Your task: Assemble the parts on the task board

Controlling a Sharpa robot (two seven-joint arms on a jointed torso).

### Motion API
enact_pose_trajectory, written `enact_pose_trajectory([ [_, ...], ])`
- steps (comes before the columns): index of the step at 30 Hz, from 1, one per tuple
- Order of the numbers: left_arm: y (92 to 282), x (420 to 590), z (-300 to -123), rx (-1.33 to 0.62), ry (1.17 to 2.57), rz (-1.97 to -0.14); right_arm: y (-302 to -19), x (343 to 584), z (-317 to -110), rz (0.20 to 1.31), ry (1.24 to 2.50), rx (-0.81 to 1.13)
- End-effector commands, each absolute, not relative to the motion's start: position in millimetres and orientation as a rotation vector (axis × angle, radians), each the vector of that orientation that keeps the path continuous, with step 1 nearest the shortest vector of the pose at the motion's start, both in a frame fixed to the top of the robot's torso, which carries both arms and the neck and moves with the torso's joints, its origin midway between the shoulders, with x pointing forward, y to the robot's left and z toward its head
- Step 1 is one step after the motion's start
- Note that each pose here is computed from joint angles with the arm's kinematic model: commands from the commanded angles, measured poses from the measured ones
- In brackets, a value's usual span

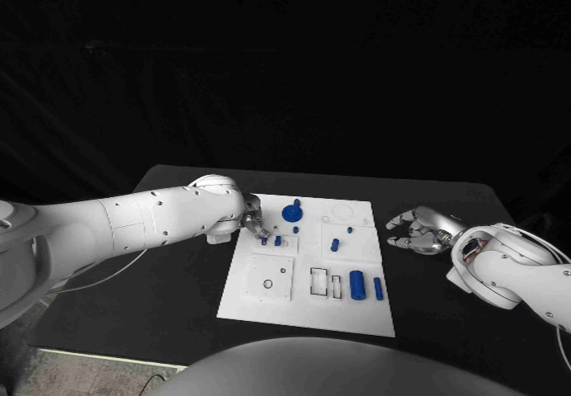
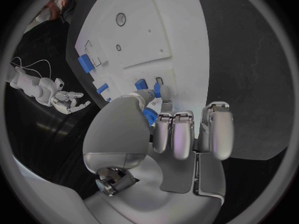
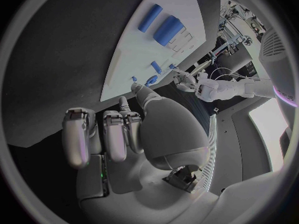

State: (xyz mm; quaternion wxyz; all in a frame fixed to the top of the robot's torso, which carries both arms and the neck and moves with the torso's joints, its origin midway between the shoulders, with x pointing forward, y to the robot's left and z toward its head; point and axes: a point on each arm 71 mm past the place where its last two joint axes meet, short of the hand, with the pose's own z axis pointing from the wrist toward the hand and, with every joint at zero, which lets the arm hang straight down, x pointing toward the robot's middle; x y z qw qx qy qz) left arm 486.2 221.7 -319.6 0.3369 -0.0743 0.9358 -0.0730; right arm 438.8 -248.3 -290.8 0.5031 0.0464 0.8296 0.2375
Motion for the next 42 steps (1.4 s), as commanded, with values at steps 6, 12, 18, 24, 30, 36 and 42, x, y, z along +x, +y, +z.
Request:
enact_pose_trajectory([
  [6,223.4,482.5,-322.4,-0.154,2.459,-0.156,-249.1,438.1,-292.2,0.574,2.019,0.118],
  [12,224.7,480.6,-322.7,-0.152,2.461,-0.153,-248.7,438.1,-292.4,0.574,2.021,0.119],
  [18,223.9,479.4,-323.2,-0.15,2.462,-0.156,-248.0,438.3,-292.5,0.576,2.02,0.119],
  [24,222.1,477.4,-324.2,-0.146,2.464,-0.161,-248.6,438.3,-292.9,0.574,2.021,0.12],
  [30,220.8,476.7,-324.3,-0.145,2.462,-0.166,-249.0,438.3,-293.3,0.572,2.022,0.12],
  [36,218.4,477.5,-324.3,-0.147,2.453,-0.174,-248.6,438.3,-293.5,0.573,2.022,0.12],
  [42,216.9,477.8,-324.7,-0.147,2.456,-0.176,-248.9,438.1,-293.8,0.572,2.025,0.12],
])
